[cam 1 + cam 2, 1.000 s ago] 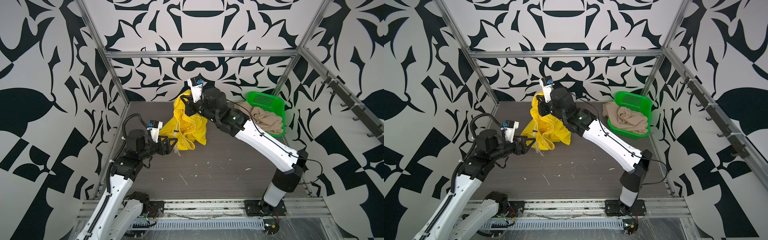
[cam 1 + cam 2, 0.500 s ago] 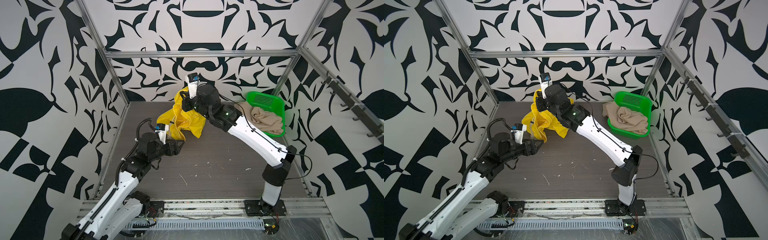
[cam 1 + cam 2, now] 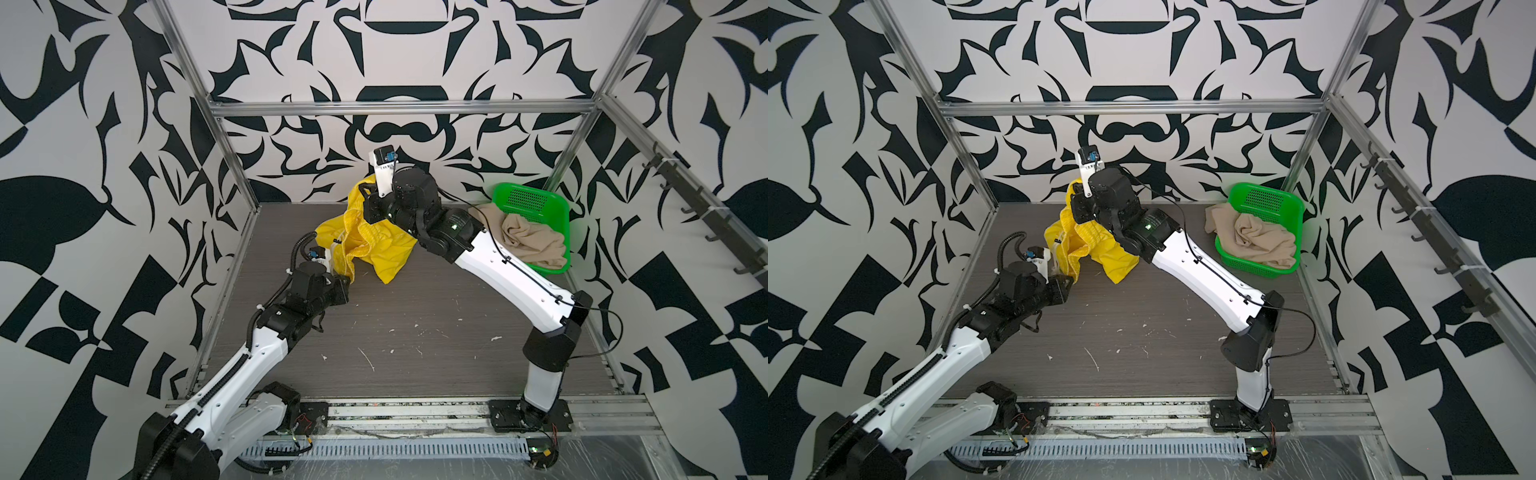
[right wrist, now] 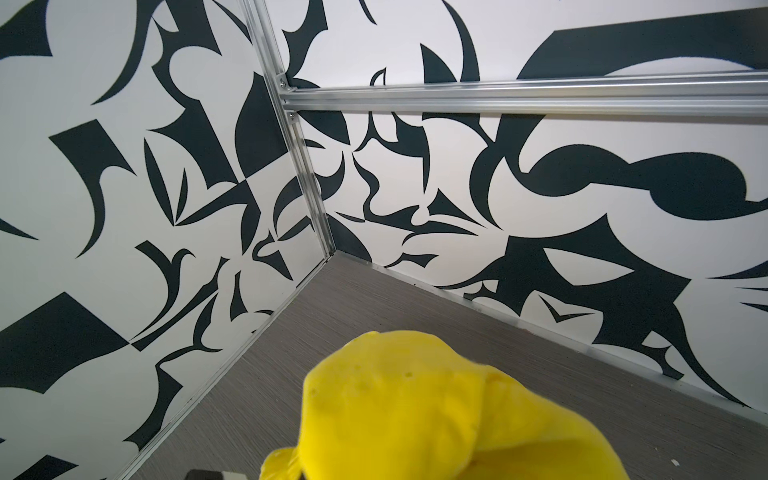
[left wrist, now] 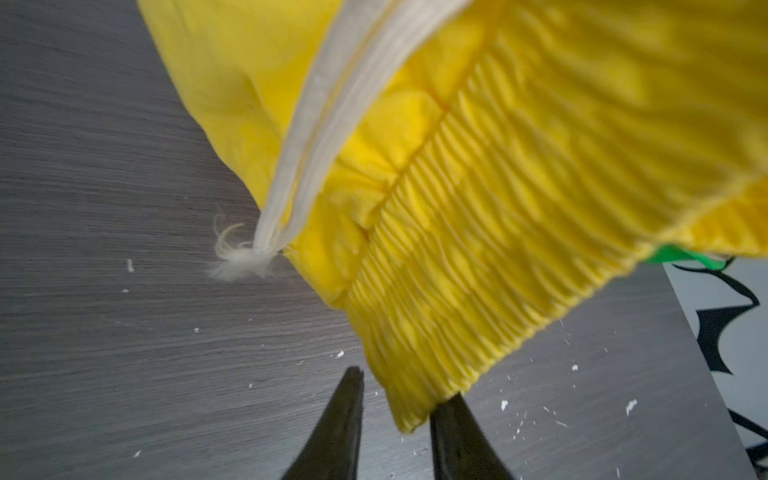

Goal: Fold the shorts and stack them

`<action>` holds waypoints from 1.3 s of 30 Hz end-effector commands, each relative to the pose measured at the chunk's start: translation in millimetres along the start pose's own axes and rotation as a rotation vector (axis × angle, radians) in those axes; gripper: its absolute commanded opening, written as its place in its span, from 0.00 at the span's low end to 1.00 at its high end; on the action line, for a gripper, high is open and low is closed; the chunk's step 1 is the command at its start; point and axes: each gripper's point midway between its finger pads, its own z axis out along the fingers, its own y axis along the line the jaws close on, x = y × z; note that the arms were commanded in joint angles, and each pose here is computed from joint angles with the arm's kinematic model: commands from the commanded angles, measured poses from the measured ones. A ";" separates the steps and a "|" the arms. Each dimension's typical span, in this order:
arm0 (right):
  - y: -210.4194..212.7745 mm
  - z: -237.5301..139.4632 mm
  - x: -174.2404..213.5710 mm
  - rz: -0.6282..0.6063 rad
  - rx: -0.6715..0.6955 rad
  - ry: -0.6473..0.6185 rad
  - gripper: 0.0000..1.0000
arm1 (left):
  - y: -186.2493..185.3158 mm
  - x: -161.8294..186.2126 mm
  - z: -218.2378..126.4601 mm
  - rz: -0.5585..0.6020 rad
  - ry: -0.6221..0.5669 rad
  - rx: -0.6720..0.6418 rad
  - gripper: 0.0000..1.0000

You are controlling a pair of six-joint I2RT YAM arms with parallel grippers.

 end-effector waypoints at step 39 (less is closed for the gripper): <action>-70.8 -113.4 -103.0 0.004 -0.166 -0.220 0.00 | -23.5 -238.3 -300.6 0.515 -0.515 -0.505 0.00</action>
